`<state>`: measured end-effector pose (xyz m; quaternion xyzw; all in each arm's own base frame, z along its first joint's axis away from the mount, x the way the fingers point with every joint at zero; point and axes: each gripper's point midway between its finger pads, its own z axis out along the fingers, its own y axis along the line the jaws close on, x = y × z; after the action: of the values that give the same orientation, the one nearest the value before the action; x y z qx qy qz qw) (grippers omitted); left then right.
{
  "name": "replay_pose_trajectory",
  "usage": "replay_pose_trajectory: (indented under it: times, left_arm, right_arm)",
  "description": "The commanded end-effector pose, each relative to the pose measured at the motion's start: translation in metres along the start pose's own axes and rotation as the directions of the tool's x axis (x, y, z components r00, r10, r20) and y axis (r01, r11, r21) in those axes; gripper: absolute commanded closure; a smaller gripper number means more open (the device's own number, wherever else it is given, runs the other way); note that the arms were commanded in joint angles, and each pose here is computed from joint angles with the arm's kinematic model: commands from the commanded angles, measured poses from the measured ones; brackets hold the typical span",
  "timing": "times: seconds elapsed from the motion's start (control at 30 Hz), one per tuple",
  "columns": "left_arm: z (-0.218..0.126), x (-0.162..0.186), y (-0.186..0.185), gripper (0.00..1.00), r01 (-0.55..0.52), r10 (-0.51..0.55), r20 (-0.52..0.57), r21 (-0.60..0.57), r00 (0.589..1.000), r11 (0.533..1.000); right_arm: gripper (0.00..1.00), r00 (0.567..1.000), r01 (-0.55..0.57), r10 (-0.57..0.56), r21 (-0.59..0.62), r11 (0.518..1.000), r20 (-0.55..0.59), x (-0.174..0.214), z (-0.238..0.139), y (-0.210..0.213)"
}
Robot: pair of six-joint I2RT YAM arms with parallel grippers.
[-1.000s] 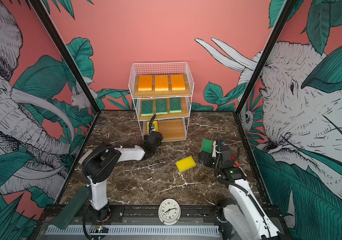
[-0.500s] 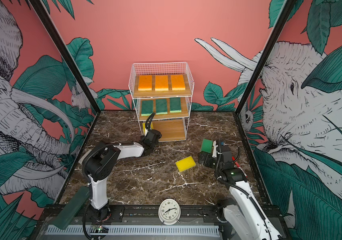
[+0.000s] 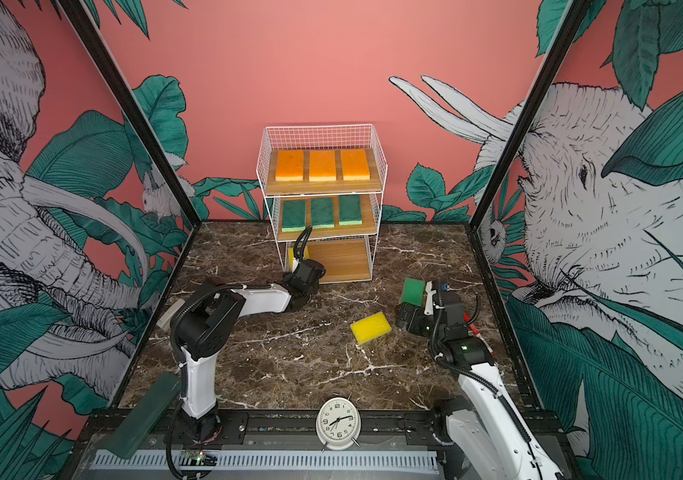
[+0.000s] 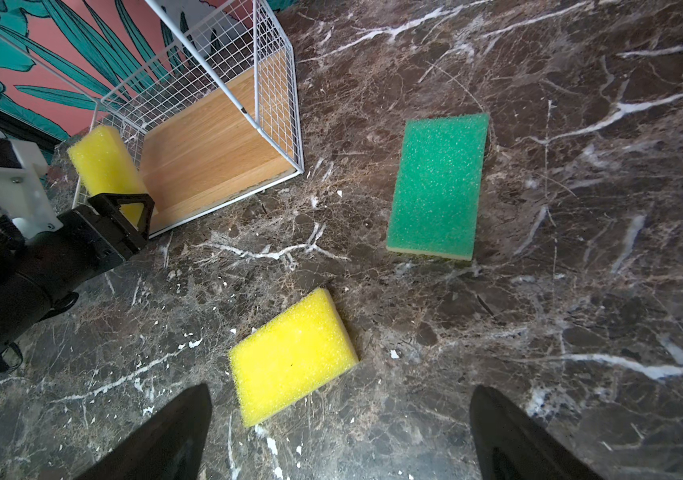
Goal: Place and organize the cleaning sponges onto the shelf
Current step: 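Lower the yellow sponge onto the bottom shelf and open the left gripper, then withdraw the left gripper while the right gripper reaches into the bottom shelf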
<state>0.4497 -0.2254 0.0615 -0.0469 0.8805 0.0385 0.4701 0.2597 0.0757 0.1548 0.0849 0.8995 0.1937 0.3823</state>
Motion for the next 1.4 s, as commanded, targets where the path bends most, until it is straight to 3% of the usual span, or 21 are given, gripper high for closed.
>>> replay_pose_trajectory:
  times: [0.0,0.17,0.5,0.73,0.97,1.1,1.27,1.37]
  left_arm:
    - [0.001,-0.003,0.002,0.27,0.001,-0.001,-0.018,-0.018,1.0,1.0]
    - [0.0,-0.005,0.005,0.19,0.009,-0.009,-0.014,-0.032,1.0,0.999]
    - [-0.016,-0.012,-0.004,0.18,-0.025,0.025,0.028,0.005,0.999,1.0]
    - [-0.059,-0.004,-0.013,0.18,-0.079,0.075,0.072,0.058,0.995,0.995]
    - [-0.087,0.011,0.005,0.27,0.008,-0.016,0.055,0.149,0.998,0.989]
    - [-0.108,0.015,0.017,0.36,0.01,-0.019,0.039,0.213,0.999,0.977]
    - [-0.132,0.021,0.037,0.52,-0.011,0.014,-0.012,0.245,1.0,0.97]
    - [-0.142,0.022,0.056,0.54,0.041,-0.031,-0.04,0.267,0.999,0.963]
  right_arm:
    - [0.01,1.0,-0.005,0.005,-0.011,1.0,0.011,-0.002,-0.002,0.002]
    - [0.01,1.0,-0.006,0.006,-0.011,1.0,0.011,-0.001,-0.003,0.001]
    - [0.01,1.0,-0.002,0.002,-0.035,0.999,0.017,-0.001,-0.004,0.005]
    - [0.03,1.0,-0.008,0.008,-0.059,0.998,0.006,0.003,-0.004,0.008]
    - [0.14,1.0,-0.011,0.011,-0.149,0.989,-0.001,0.005,0.0,0.024]
    - [0.26,1.0,0.013,-0.017,-0.205,0.979,-0.019,0.011,0.009,0.04]
    - [0.4,0.999,0.017,-0.032,-0.296,0.955,-0.044,0.021,0.026,0.076]
    - [0.44,0.996,0.027,-0.054,-0.329,0.944,-0.072,0.028,0.04,0.1]
